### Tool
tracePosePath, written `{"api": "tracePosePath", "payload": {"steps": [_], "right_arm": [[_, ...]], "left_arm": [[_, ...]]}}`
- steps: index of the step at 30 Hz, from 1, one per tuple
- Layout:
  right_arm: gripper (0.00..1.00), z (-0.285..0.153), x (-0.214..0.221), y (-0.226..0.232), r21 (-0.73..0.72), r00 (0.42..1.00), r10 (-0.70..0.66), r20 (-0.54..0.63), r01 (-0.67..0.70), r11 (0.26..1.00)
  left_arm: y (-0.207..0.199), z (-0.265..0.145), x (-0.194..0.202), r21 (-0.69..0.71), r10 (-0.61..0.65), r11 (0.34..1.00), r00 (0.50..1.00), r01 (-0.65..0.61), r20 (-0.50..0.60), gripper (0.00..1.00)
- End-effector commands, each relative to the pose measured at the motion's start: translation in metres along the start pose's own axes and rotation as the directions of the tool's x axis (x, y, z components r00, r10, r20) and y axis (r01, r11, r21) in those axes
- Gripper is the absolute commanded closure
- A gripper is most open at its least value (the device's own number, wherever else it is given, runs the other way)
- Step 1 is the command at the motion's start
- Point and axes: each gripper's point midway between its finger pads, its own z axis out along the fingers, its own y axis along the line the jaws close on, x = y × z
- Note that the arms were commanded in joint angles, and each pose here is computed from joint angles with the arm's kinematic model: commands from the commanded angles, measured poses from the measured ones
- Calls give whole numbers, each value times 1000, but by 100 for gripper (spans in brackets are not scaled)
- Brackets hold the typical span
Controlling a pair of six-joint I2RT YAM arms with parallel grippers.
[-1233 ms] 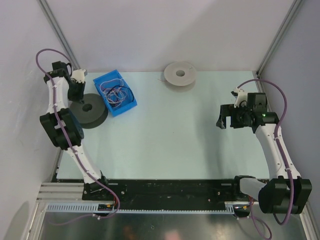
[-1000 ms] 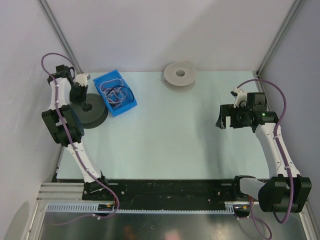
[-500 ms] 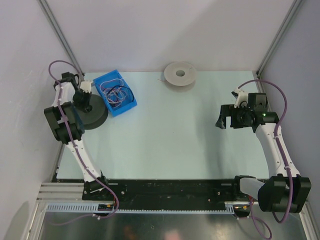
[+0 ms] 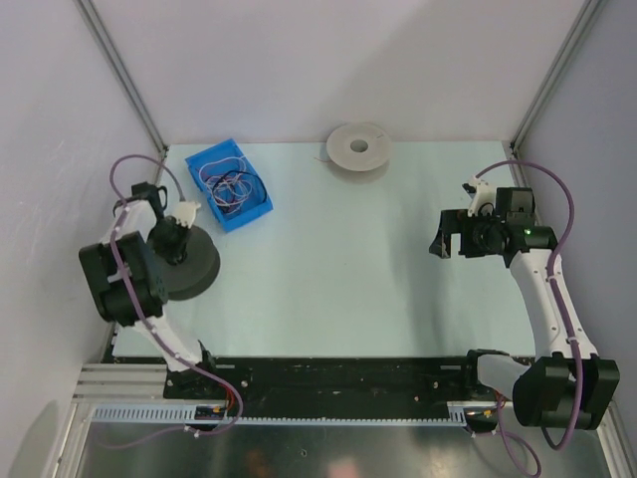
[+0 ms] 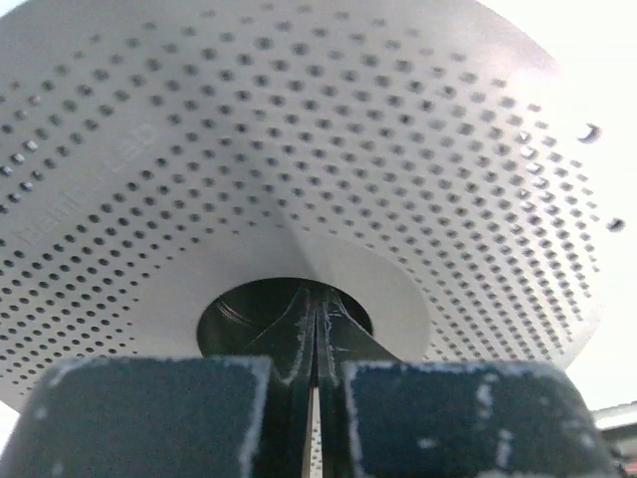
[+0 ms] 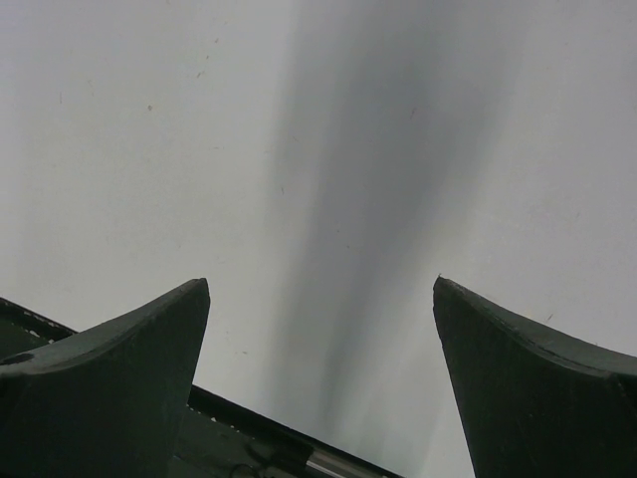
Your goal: Wrap the cables
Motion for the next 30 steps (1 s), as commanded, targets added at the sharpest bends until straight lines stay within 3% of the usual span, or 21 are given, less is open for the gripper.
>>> {"api": "tracePosePath", "payload": {"steps": [1,9,15,19,26,30], "right_arm": [[1,-6,-9,5,-23,999,-10,52,11,1000],[1,-9,-7,-2,13,999,-8,51,8,1000],[1,-10,-9,-2,12,998,-4,65,3,1000],[1,-9,-12,-3,10,997,-7,74,6,1000],[1,-16,-21,-2,19,989,-88,120,87,996],[1,-24,-36,-1,39,967,-169,191,164,986]], "left_arm": [[-50,-18,12,34,170,985,984,-172,44,100],[-180,1,-21,203,328,918,940,-340,91,100],[-299,3,-84,232,516,807,840,-543,169,100],[-353,4,-136,183,583,762,781,-622,225,100],[-365,-40,-184,85,609,743,723,-664,327,93],[-351,-118,-198,94,520,760,688,-643,505,72]]}}
